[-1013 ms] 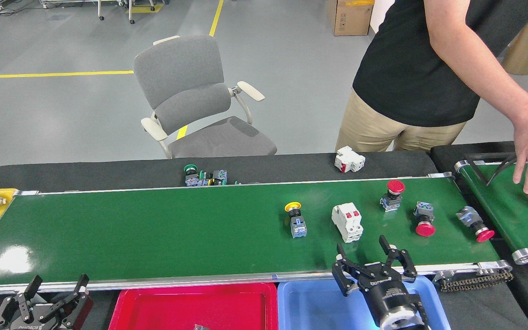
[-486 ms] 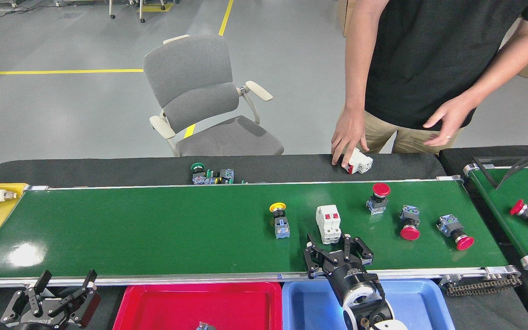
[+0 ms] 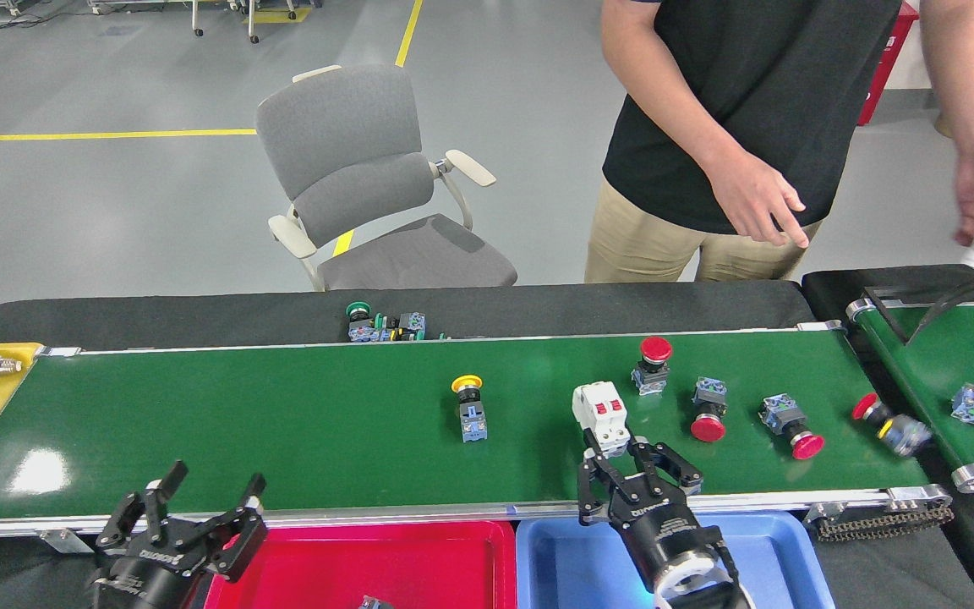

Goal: Pick switch part from conveyor to tray

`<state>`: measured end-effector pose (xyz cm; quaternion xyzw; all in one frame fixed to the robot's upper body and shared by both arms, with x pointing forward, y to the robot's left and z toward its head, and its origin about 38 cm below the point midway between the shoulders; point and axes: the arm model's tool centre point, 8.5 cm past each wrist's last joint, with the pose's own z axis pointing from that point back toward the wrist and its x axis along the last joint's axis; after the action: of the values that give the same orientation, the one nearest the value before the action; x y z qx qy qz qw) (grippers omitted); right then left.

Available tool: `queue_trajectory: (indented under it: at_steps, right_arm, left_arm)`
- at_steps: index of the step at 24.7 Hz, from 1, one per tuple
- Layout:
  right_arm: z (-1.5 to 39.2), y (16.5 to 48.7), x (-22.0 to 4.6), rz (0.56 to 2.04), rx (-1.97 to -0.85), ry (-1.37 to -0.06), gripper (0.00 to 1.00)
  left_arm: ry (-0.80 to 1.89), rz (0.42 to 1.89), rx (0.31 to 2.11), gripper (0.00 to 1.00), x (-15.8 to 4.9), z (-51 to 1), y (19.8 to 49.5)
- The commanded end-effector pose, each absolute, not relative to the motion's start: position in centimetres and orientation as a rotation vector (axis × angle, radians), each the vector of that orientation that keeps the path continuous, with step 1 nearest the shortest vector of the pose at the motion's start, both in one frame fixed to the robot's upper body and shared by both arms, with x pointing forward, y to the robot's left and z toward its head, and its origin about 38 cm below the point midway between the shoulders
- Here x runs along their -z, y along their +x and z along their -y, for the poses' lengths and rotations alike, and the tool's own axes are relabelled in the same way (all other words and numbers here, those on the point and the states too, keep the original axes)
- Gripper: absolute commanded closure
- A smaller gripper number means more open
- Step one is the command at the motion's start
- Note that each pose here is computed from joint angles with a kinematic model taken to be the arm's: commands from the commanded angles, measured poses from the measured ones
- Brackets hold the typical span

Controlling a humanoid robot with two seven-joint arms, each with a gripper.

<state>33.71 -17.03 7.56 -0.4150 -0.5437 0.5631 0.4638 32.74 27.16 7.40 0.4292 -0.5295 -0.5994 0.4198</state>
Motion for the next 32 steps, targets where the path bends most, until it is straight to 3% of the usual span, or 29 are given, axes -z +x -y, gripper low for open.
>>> queue_trajectory:
  at_steps: [1, 4, 6, 7, 9, 13, 19, 25, 32]
  right_arm:
    - [19.9, 32.5, -8.3, 1.371, -1.339, -1.098, 0.94]
    - [23.4, 30.8, -7.8, 1.407, -1.278, -1.179, 0.89]
    - [24.4, 29.4, -6.6, 1.38, -1.268, -1.147, 0.75]
    - [24.8, 28.8, -6.2, 1.37, -1.266, -1.13, 0.61]
    - [25.7, 27.6, -5.3, 1.337, -1.247, -1.108, 0.02]
    - [27.3, 26.2, -4.5, 1.286, -1.211, -1.088, 0.01]
    - [27.5, 26.9, -4.7, 1.276, -1.154, -1.069, 0.01]
    - [26.7, 31.3, -5.9, 1.19, -1.225, -1.077, 0.02]
    - [20.9, 37.0, -5.5, 1.15, -1.262, -1.017, 0.02]
  left_arm:
    - [1.094, 1.347, 1.513, 0.0, -7.9, -24.8, 33.3]
    - [1.114, 1.355, 1.525, 0.0, -7.8, -21.1, 33.8]
    - [1.089, 1.355, 1.509, 0.0, -7.8, -19.3, 34.3]
    - [1.08, 1.349, 1.494, 0.0, -7.9, -18.8, 34.9]
    - [1.071, 1.332, 1.486, 0.0, -7.6, -18.6, 35.7]
    - [1.067, 1.288, 1.5, 0.0, -6.6, -19.1, 37.3]
    - [1.089, 1.229, 1.492, 0.0, -6.1, -20.0, 39.8]
    - [1.088, 1.199, 1.504, 0.0, -5.9, -20.4, 42.0]
    - [1.069, 1.194, 1.508, 0.0, -5.5, -20.2, 42.6]
